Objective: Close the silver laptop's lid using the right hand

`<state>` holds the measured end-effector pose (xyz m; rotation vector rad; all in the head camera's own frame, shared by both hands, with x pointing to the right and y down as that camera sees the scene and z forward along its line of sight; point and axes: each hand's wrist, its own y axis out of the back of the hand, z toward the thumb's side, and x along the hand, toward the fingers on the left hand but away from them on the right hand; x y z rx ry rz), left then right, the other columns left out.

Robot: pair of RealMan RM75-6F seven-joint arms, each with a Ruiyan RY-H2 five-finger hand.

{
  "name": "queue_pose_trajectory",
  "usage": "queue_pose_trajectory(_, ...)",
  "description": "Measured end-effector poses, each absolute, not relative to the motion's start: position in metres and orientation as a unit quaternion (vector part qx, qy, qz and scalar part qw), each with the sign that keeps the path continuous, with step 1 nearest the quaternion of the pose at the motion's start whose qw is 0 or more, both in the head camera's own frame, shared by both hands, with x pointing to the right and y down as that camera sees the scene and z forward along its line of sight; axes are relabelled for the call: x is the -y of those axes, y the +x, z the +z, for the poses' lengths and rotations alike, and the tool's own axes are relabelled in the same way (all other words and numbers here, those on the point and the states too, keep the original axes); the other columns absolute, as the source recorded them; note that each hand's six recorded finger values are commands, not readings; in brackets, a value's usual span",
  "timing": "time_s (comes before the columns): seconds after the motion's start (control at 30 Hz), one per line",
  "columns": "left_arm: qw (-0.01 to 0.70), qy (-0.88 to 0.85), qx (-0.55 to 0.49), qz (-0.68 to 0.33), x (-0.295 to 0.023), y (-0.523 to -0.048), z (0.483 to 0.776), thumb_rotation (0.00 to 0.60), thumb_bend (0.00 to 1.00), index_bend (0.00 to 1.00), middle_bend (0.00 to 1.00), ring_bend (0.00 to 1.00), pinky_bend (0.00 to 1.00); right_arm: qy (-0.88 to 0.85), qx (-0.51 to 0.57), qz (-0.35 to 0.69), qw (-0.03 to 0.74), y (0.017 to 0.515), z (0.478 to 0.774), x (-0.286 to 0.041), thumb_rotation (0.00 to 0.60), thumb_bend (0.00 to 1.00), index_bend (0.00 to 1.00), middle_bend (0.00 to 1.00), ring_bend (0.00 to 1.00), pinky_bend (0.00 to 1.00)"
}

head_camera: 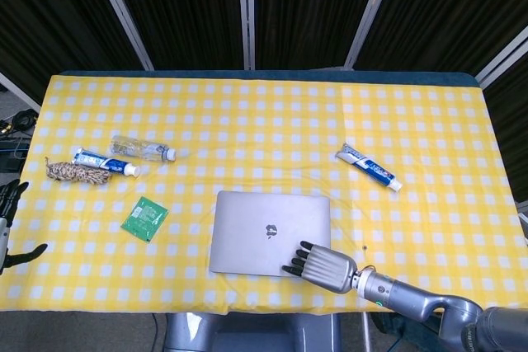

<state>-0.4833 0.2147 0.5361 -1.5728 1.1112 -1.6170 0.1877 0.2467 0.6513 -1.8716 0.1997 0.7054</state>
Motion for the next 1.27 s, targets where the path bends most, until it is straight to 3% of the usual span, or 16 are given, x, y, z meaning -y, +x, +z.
queue_pose_trajectory(0.23, 0.308, -0.595, -0.421, -0.612, -0.215, -0.483, 0.536, 0.6, 0.0, 0.0, 0.0, 0.0, 0.0, -0.787, -0.049, 0.292, 0.542, 0.189, 0.642, -0.238, 0.6, 0.99, 0.16, 0.25, 0.23, 0.24)
queue_pose_trajectory(0.27, 0.308, -0.595, -0.421, -0.612, -0.215, -0.483, 0.536, 0.6, 0.0, 0.0, 0.0, 0.0, 0.0, -0.787, -0.04, 0.291, 0.543, 0.19, 0.639, -0.235, 0.6, 0.92, 0.16, 0.24, 0.22, 0.22)
queue_pose_trajectory(0.33, 0.309, -0.595, -0.421, -0.611, -0.215, -0.483, 0.536, 0.6, 0.0, 0.0, 0.0, 0.0, 0.0, -0.788, -0.012, 0.288, 0.543, 0.191, 0.63, -0.227, 0.6, 0.65, 0.16, 0.22, 0.19, 0.17)
queue_pose_trajectory(0.4, 0.31, -0.596, -0.42, -0.61, -0.215, -0.482, 0.535, 0.6, 0.0, 0.0, 0.0, 0.0, 0.0, -0.788, 0.024, 0.287, 0.545, 0.196, 0.619, -0.217, 0.6, 0.28, 0.12, 0.16, 0.13, 0.09)
queue_pose_trajectory(0.47, 0.312, -0.598, -0.419, -0.608, -0.216, -0.481, 0.535, 0.6, 0.0, 0.0, 0.0, 0.0, 0.0, -0.784, 0.065, 0.288, 0.547, 0.202, 0.607, -0.207, 0.6, 0.07, 0.06, 0.07, 0.05, 0.02)
queue_pose_trajectory(0.5, 0.313, -0.599, -0.418, -0.607, -0.217, -0.481, 0.535, 0.6, 0.0, 0.0, 0.0, 0.0, 0.0, -0.779, 0.095, 0.29, 0.547, 0.209, 0.598, -0.201, 0.6, 0.01, 0.03, 0.03, 0.02, 0.0)
queue_pose_trajectory(0.83, 0.328, -0.614, -0.414, -0.587, -0.224, -0.473, 0.535, 0.6, 0.0, 0.0, 0.0, 0.0, 0.0, -0.72, 0.296, 0.397, 0.486, 0.294, 0.555, -0.183, 0.6, 0.0, 0.0, 0.0, 0.0, 0.0)
queue_pose_trajectory(1.27, 0.343, -0.628, -0.425, -0.555, -0.229, -0.466, 0.529, 0.6, 0.0, 0.0, 0.0, 0.0, 0.0, -0.647, 0.409, 0.483, 0.425, 0.38, 0.547, -0.223, 0.6, 0.0, 0.0, 0.0, 0.0, 0.0)
